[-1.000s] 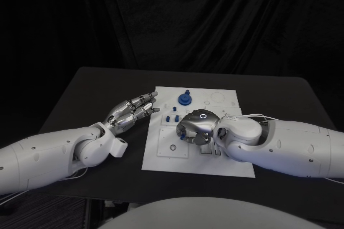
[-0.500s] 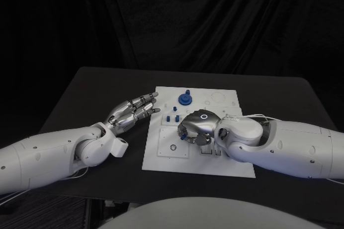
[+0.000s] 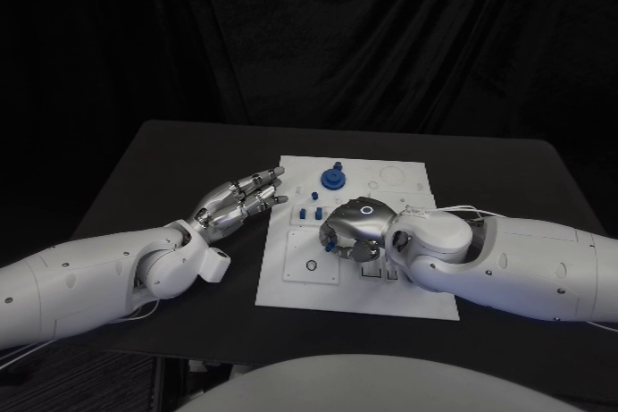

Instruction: Assemble the parts on the task board

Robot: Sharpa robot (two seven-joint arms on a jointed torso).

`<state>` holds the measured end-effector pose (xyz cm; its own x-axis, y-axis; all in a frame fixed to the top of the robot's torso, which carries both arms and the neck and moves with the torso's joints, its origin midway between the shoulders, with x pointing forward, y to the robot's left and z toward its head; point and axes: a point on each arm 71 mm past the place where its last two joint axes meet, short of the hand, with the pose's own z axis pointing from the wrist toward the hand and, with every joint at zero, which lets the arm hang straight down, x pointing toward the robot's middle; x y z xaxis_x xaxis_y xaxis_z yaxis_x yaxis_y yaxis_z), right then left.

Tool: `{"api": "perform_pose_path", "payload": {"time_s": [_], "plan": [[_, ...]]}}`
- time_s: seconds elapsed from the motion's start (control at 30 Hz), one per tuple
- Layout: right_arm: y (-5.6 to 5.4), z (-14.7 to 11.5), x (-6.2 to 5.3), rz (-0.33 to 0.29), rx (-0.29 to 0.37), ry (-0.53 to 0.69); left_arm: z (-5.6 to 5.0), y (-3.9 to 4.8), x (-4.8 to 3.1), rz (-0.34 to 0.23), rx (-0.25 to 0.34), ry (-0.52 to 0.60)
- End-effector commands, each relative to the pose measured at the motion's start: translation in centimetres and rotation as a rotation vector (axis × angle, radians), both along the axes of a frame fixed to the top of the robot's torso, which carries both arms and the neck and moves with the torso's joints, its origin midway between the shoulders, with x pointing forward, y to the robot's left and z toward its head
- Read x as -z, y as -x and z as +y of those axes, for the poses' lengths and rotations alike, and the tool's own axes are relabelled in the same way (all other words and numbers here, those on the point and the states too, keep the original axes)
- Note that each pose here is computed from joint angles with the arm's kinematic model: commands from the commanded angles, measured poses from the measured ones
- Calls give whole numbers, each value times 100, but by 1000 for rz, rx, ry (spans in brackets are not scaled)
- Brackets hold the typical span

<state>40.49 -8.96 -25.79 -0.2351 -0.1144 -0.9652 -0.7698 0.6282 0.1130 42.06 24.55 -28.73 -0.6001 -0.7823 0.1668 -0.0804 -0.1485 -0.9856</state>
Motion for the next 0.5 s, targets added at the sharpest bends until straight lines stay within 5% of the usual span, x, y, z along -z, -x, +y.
{"api": "perform_pose_path", "payload": {"time_s": [0.03,0.5], "plan": [[2,0,20,0,8,19,-21,7,2,6,10,15],[13,24,29,10,0,32,4,-13,16,-9,-45,-25]]}}
